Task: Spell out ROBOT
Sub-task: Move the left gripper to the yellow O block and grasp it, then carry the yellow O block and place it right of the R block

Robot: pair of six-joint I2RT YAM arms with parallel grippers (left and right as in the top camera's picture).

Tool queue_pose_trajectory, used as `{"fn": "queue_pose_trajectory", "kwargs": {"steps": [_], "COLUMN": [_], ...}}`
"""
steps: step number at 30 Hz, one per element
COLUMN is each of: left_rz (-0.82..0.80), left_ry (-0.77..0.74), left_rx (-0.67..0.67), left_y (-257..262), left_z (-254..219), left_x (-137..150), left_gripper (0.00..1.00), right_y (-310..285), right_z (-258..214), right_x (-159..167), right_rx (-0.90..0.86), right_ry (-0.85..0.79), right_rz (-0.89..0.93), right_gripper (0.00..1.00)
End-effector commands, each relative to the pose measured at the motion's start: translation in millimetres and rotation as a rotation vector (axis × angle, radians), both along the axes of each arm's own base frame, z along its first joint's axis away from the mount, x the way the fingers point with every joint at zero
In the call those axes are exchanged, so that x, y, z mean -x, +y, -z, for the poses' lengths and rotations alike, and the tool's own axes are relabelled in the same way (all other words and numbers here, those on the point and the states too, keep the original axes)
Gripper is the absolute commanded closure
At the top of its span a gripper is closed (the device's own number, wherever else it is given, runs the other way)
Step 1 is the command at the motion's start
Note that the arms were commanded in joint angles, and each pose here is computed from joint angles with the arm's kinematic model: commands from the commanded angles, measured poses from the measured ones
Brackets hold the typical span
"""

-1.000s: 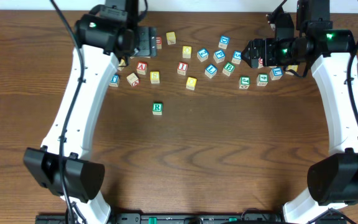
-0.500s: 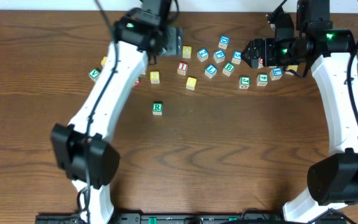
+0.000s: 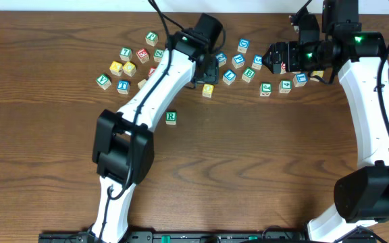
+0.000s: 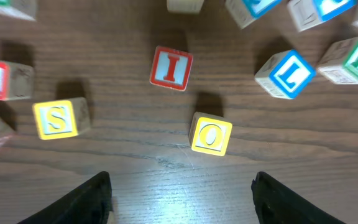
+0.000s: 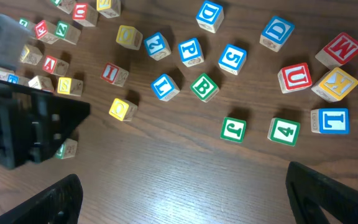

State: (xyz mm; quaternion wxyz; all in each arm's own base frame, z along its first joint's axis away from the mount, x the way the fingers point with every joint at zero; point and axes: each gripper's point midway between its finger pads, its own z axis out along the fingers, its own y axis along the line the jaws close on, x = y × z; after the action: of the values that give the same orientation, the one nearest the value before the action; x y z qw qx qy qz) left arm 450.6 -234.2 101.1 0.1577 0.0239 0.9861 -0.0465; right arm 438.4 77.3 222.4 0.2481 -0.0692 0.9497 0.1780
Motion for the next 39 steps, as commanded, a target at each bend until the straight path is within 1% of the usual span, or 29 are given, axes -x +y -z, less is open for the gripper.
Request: {"fn": "queue_pose_trajectory", "kwargs": {"steps": [1, 5, 9, 15, 22, 26, 28, 34, 39], "left_rz": [-0.053, -0.045, -0.073, -0.066, -0.043, -0.045, -0.053, -0.054, -0.054], "left_ry": [0.042, 0.066, 0.065, 0.05, 0.047, 0.048, 0.036, 0.031, 0.032], "left_rx": [-0.012, -0.032, -0.082, -0.072, -0.072, -0.078, -0.096, -0.097, -0.097], "left_y": [-3.1, -9.2, -5.4, -13.5, -25.1, -23.4, -19.7, -19.6, -19.6], "left_z": [21.8, 40.9, 55.9, 69.7, 83.0, 87.4, 87.1, 86.8, 86.8], "left_x": [2.3, 5.1, 4.2, -2.2, -1.7, -1.5, -3.6, -4.5, -4.4], "left_gripper": [0.29, 0.3, 0.3, 0.3, 0.31, 0.38, 0.44, 0.58, 0.65], "right_y": [-0.3, -0.3, -0.3, -0.3, -0.3, -0.3, -0.3, -0.3, -0.3], "right_z": [-6.3, -6.2, -6.3, -6.2, -6.2, -6.3, -6.2, -6.2, -6.2], "right_x": [-3.5, -3.5, -3.5, -3.5, -3.5, -3.5, -3.5, -3.5, -3.5], "right_rx": [-0.006, -0.006, -0.006, -0.006, -0.006, -0.006, -0.006, -0.006, -0.006], "right_ry": [-0.017, -0.017, -0.017, -0.017, -0.017, -0.017, -0.017, -0.017, -0.017], "right_rz": [-0.004, -0.004, -0.004, -0.004, -0.004, -0.004, -0.004, -0.004, -0.004], "right_gripper": [0.01, 0.01, 0.01, 0.01, 0.01, 0.01, 0.01, 0.01, 0.01]}}
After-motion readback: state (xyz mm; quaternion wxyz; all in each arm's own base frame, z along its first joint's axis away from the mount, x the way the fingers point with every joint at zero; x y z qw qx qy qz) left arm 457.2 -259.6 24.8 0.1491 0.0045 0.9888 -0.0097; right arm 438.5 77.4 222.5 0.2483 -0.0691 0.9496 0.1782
